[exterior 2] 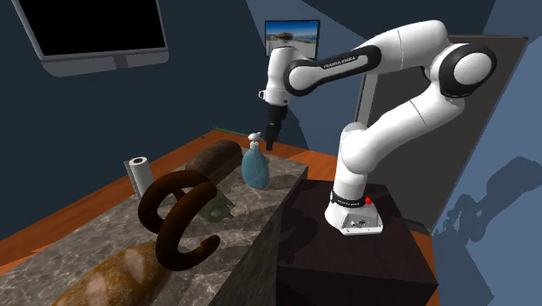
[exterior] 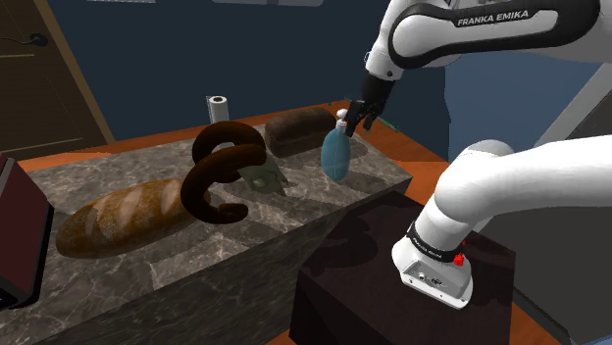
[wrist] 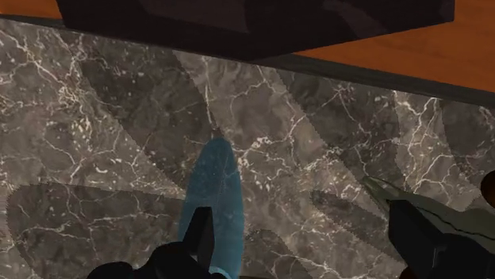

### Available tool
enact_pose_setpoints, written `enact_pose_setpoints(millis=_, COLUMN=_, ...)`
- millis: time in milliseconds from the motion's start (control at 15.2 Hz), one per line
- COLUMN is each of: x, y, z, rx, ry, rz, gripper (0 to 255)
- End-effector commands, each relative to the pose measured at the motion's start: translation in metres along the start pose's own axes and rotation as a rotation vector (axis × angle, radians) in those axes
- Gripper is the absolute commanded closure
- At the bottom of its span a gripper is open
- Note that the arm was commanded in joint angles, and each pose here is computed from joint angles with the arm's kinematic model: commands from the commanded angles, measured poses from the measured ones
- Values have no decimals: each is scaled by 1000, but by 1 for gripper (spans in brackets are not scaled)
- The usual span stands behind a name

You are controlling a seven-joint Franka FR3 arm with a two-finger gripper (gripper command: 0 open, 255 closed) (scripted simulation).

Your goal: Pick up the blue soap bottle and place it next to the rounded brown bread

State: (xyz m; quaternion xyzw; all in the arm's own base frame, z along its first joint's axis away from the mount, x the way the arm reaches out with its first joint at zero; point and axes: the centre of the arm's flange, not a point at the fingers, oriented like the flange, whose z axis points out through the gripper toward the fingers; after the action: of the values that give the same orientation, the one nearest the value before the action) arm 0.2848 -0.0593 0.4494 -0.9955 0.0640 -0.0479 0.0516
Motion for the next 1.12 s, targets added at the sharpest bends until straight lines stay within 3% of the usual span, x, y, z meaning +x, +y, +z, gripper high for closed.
enact_pose_setpoints(millis=0, x=-1, y=15, z=18, rx=-8, ry=87, rz=30, gripper=0)
enact_pose_setpoints(millis=330, x=6, y=52, z=60, rx=-23, ry=283, rz=106, gripper=0)
enact_pose_setpoints(millis=396, x=7, y=57, z=66, rx=-25, ry=311, rz=117, gripper=0)
enact_pose_setpoints(millis=1056, x=19, y=58, z=104, rx=-25, ry=311, rz=117, gripper=0)
